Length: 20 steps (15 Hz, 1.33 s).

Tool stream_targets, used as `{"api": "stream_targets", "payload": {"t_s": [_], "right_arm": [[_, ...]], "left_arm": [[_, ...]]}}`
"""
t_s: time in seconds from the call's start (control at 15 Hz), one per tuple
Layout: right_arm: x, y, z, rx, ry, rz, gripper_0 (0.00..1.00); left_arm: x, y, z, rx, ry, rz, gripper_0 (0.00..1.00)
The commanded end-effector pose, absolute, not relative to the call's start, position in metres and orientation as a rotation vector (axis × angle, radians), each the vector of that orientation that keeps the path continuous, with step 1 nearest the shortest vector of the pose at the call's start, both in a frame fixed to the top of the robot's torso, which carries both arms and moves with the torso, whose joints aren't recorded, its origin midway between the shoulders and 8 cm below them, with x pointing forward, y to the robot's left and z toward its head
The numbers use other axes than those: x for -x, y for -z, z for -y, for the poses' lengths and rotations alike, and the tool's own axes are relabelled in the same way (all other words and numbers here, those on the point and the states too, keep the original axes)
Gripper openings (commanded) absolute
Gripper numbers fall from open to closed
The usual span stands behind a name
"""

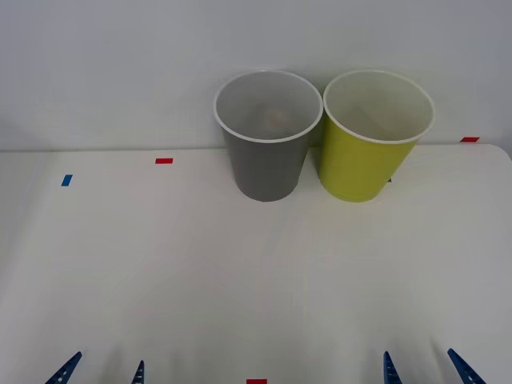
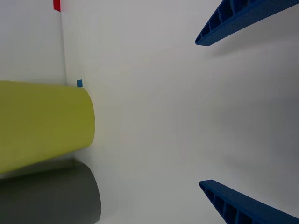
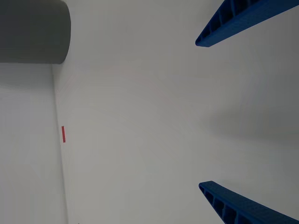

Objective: Put cans in the gray bin and PET bottles in the light green bin.

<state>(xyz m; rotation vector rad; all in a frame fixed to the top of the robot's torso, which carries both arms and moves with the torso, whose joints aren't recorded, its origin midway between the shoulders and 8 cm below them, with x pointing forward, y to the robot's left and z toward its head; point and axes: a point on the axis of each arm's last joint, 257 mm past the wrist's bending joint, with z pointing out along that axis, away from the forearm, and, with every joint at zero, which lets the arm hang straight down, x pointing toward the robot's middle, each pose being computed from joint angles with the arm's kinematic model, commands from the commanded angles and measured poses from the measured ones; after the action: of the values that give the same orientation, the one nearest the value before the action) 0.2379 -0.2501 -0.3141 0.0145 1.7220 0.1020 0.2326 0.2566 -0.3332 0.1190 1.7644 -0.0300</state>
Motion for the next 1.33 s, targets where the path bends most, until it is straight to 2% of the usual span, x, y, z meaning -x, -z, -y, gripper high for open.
{"api": "stream_targets", "payload": {"t_s": [0.07, 1.33], "right_arm": [[-0.2379, 0.3141, 0.2501, -0.014, -0.102, -1.722, 1.00], [-0.2379, 0.3141, 0.2501, -0.014, -0.102, -1.722, 1.00]], "left_arm": [[-0.2326, 0.3332, -0.2566, -0.119, 0.030, -1.764, 1.00], [-0.2326, 0.3332, -0.2566, -0.119, 0.030, -1.764, 1.00]]}}
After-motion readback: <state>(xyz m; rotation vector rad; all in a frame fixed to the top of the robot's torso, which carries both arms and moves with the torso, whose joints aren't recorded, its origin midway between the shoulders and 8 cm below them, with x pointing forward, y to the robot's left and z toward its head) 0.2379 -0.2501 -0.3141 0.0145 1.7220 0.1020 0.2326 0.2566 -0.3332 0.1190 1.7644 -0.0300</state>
